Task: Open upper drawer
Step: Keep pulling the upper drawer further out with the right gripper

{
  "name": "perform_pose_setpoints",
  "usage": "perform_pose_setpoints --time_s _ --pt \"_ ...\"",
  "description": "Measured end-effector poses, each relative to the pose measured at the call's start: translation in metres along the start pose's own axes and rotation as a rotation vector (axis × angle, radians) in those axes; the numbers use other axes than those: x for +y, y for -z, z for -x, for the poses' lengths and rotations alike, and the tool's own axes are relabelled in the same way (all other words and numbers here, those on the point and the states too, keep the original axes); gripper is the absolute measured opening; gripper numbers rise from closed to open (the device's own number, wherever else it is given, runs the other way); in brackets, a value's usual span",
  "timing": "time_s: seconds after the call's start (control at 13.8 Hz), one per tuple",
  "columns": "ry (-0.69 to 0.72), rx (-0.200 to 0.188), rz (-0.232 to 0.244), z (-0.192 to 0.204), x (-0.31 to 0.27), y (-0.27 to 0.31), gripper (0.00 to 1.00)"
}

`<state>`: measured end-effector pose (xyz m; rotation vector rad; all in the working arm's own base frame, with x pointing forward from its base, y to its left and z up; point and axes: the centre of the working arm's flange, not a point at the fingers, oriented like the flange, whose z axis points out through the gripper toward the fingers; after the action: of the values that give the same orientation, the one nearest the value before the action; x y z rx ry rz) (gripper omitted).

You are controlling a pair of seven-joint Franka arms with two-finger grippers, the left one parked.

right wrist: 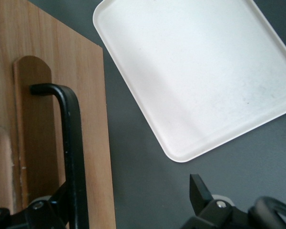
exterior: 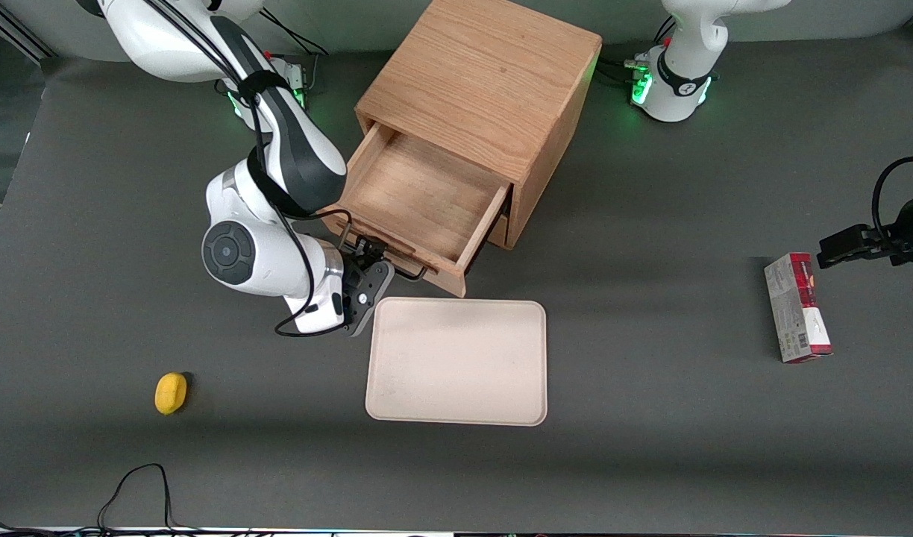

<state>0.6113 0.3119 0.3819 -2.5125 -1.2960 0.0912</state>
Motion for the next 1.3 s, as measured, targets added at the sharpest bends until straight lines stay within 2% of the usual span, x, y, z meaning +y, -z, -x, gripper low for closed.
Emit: perform_pose_setpoints --time_s 0.43,1.3 --pt "0.004 0.003 0.035 0.002 0.011 0.013 1.0" --pt "0.003 0.025 0.052 -0.002 0.021 0.026 1.0"
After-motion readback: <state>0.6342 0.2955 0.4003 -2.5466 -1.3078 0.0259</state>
